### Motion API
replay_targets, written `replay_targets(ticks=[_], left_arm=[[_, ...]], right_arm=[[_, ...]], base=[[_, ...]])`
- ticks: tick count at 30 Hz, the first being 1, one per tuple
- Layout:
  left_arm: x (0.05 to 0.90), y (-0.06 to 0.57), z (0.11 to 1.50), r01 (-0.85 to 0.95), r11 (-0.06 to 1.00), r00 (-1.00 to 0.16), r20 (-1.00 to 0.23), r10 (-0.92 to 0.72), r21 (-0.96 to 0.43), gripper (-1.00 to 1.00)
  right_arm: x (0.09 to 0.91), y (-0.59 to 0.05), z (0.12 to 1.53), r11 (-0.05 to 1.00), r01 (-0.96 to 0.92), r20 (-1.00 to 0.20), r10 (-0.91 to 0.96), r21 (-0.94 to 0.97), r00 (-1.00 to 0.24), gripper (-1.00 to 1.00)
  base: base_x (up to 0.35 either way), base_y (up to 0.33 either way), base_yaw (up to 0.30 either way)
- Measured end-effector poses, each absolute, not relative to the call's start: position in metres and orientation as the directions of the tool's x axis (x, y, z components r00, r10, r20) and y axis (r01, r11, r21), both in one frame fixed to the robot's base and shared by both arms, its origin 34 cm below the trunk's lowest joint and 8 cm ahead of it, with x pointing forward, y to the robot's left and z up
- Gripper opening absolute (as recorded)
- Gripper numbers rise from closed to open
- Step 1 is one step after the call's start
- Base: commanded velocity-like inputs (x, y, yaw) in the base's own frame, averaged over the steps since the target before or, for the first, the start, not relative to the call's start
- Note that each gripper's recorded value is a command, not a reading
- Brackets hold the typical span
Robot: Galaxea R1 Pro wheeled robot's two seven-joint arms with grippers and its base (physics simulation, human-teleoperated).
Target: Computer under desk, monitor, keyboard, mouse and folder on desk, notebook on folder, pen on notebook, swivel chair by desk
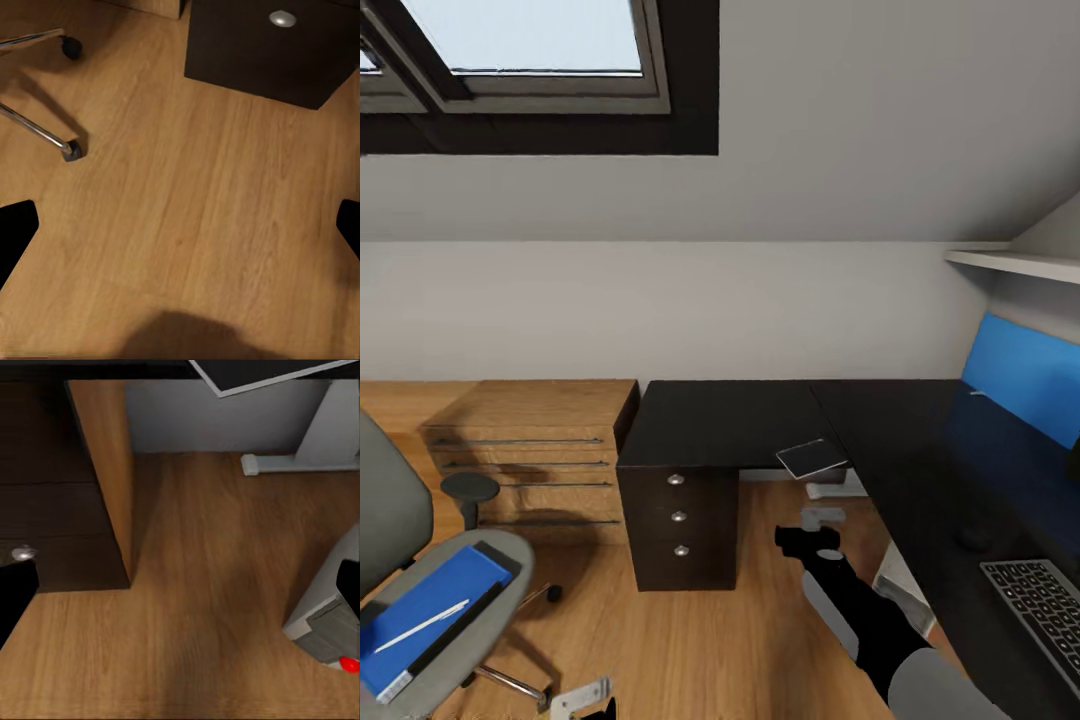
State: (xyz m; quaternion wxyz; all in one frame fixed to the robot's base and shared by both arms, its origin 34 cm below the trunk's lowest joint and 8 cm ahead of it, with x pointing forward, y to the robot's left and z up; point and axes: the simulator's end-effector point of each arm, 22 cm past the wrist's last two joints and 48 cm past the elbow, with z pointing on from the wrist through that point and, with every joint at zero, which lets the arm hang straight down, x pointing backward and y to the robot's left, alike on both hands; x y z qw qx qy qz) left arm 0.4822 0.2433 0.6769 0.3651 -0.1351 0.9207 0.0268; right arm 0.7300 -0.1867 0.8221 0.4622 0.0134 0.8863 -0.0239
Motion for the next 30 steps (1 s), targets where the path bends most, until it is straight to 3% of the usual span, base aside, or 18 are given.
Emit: replay_targets(ticks=[7,15,22,30], left_arm=[[0.470,0.244,0.674,-0.264,0.964,-0.723,-0.654,-0.223,-0.036,1.00],[0.385,0.255,0.611,-0.254,0.966,-0.849,-0.488,-0.200,0.046,1.00],[0.377,0.268,0.606,-0.279,0.958,-0.797,-0.571,-0.197,0.059,1.00],[0.363,0.270,0.599,-0.281,0.957,-0.805,-0.560,-0.195,0.071,1.00]], right_arm=[[0.648,-0.224,0.730,0.990,0.129,-0.792,0.029,-0.063,-0.610,1.00],[0.573,-0.248,0.672,0.973,0.201,-0.793,0.032,-0.115,-0.609,1.00],[0.556,-0.252,0.669,0.968,0.224,-0.823,0.031,-0.117,-0.566,1.00],[0.555,-0.250,0.670,0.968,0.226,-0.827,0.034,-0.113,-0.561,1.00]], base=[[-0.003,-0.001,0.245],[0.000,0.000,0.095],[0.000,0.000,0.005],[0.000,0.000,0.023]])
